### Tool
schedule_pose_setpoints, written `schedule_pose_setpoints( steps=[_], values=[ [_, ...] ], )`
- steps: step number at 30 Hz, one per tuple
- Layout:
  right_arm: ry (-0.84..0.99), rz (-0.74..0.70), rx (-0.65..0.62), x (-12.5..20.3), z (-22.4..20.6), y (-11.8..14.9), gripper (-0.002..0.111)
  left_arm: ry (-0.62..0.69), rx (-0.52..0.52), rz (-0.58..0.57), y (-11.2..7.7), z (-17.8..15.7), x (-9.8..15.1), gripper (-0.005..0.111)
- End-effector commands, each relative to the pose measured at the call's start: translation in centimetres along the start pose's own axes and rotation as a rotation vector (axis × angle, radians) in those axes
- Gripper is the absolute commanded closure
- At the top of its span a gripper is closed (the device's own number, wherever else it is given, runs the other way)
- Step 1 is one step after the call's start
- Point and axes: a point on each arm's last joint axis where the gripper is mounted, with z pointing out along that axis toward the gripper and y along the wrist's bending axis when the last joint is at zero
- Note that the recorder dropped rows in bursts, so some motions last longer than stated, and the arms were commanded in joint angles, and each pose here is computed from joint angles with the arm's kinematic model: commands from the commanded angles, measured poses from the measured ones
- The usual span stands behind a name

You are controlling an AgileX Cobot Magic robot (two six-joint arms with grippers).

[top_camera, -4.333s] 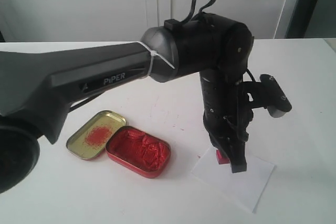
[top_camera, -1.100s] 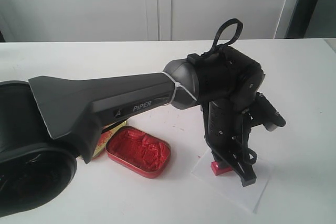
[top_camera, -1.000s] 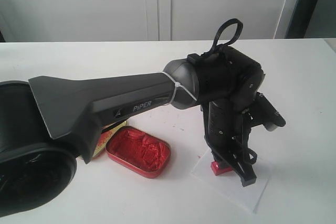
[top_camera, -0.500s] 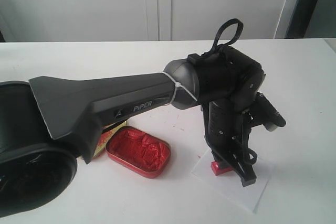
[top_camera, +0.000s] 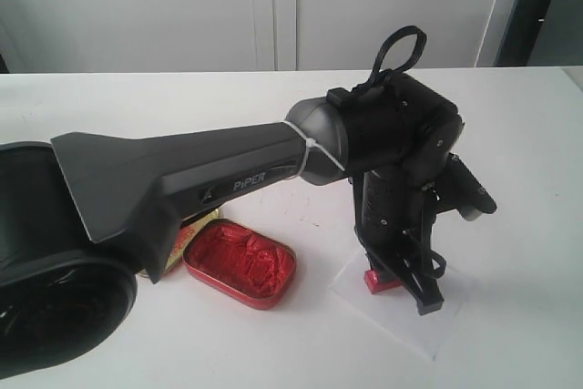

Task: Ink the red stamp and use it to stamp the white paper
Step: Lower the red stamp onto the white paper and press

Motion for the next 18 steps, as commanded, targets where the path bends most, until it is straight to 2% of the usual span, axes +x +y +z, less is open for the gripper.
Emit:
schedule_pose_setpoints(
  steps=[1, 10, 13, 18],
  values=[
    [-0.013, -0.005, 0.000, 0.0, 0.0, 0.0, 0.108, 0.027, -0.019, 0.008, 0.3, -1.4, 0.1, 0.107],
    [-0.013, -0.005, 0.000, 0.0, 0.0, 0.0, 0.108, 0.030, -0.018, 0.030, 0.4, -1.9, 0.1, 0.107],
    [-0.013, -0.005, 0.000, 0.0, 0.0, 0.0, 0.108, 0.060, -0.007, 0.062, 0.1, -0.6, 0.1, 0.107],
    [-0.013, -0.005, 0.000, 0.0, 0.0, 0.0, 0.108, 0.118, -0.109, 0.140, -0.6, -0.2, 0.0, 0.107]
  ],
)
